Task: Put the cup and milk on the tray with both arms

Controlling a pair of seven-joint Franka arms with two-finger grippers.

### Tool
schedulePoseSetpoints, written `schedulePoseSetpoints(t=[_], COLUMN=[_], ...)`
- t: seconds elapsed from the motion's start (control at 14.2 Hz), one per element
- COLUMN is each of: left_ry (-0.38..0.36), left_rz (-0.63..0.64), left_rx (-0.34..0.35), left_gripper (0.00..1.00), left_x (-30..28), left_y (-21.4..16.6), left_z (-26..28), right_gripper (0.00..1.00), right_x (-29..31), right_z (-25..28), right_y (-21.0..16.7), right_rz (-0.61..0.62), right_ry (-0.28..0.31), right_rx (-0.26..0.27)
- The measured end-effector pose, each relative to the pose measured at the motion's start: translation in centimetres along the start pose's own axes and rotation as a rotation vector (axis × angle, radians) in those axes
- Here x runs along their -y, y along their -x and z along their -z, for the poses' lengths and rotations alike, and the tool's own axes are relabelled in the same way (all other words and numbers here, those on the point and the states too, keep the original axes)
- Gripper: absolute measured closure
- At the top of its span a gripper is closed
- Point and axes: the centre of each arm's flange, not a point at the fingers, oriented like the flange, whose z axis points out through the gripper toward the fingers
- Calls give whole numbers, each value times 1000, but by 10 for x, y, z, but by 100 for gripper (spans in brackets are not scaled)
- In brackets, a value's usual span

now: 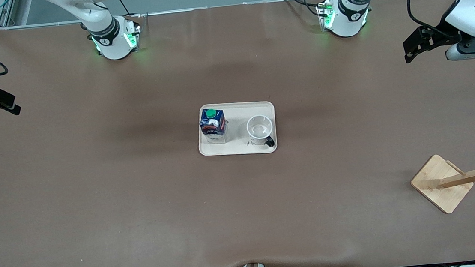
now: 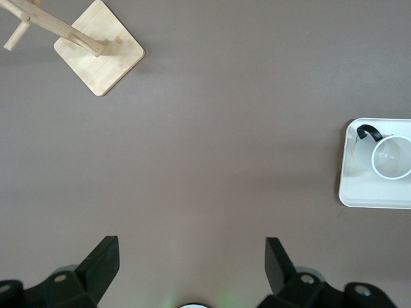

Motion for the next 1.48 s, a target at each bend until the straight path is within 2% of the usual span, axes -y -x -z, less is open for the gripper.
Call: schedulePoseSetpoints(t=[0.28, 1.48], left_ry=[0, 4], left_rz=[3, 14], left_rx=[-2, 1], left_gripper=[0, 0], left_x=[2, 7], left_y=[0, -8], left_z=[1, -1], right_gripper=[0, 0], right_x=[-4, -21], right_z=[1, -2], right_y=[-1, 0], right_rz=[52, 30], right_ry=[0, -1], right_rx=[-7, 11])
